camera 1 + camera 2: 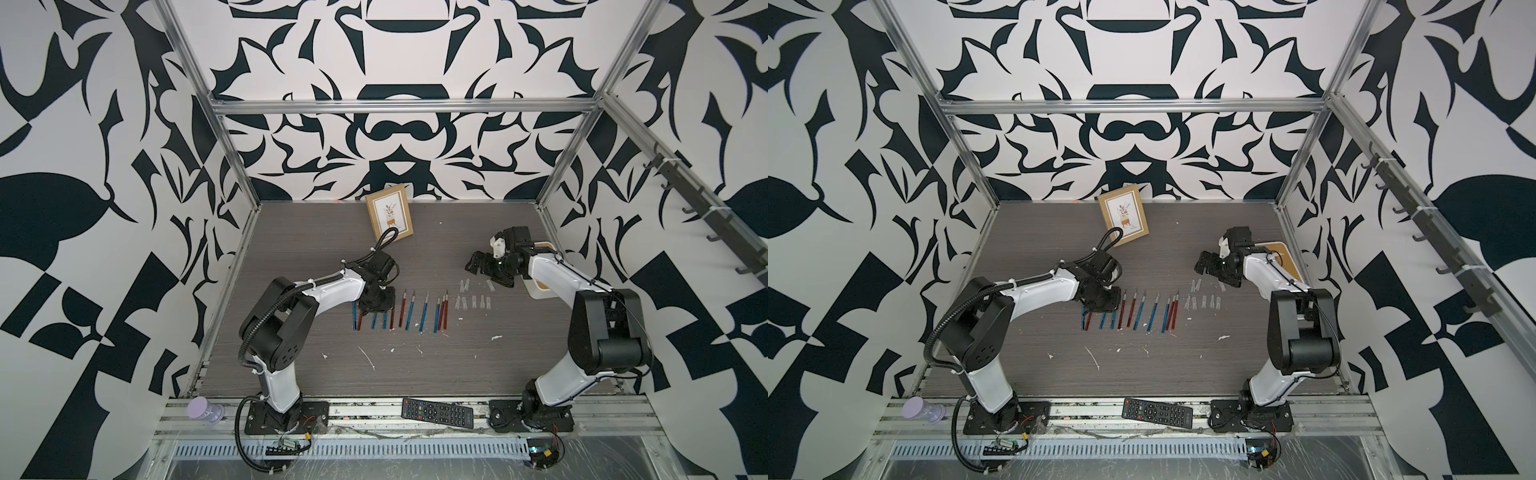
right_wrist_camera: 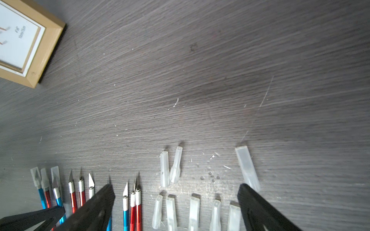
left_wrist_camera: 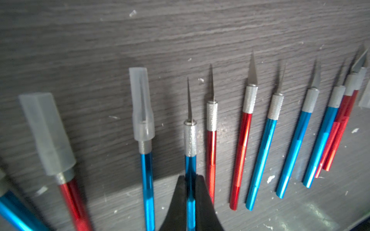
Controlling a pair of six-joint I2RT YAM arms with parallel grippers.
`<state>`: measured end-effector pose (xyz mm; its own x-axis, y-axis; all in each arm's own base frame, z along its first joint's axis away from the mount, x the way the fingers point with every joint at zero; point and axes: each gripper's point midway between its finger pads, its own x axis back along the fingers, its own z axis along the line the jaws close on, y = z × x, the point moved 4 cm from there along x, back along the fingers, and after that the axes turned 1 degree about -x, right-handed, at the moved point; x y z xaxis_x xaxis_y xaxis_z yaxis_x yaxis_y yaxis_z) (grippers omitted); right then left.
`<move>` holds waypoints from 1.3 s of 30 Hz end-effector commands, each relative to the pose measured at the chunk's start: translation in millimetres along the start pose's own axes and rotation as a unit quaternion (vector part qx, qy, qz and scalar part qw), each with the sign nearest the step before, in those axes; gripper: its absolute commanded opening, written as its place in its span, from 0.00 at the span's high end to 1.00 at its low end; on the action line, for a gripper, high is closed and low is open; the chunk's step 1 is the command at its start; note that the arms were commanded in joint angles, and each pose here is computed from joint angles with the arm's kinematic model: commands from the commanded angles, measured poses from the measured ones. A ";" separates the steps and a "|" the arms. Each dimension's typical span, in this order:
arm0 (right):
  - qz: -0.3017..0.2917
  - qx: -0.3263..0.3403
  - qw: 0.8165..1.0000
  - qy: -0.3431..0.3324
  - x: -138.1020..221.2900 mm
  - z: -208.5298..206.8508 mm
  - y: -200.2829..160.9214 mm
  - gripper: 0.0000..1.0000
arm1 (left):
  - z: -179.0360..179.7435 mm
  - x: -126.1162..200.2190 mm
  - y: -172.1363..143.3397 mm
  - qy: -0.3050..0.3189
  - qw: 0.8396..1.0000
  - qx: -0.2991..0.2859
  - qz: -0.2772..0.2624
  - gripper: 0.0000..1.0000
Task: Remove protective caps from carving knives
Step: Place the carving knife at the center of the board.
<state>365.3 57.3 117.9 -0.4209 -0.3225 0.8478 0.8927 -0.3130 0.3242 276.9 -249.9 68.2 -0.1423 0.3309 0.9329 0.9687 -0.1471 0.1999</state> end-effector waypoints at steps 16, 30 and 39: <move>-0.004 -0.001 1.000 0.005 0.2 0.0 -2.6 0.01 | 5.2 -10.8 -3.1 0.018 1.000 0.006 0.019 0.74; -0.006 -0.002 1.000 0.005 2.7 0.4 -2.9 0.01 | -3.3 6.9 7.4 0.008 1.000 0.003 -0.004 0.65; -0.010 -0.005 1.000 0.008 4.4 1.3 -1.1 0.01 | -13.2 34.4 16.6 -0.006 0.999 -0.003 -0.034 0.50</move>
<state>360.8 57.3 110.9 -0.4091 -0.3250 0.8526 0.8967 -0.3161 0.3098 282.3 -252.5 82.5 -0.1649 0.3354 0.9275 0.9650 -0.1397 0.2220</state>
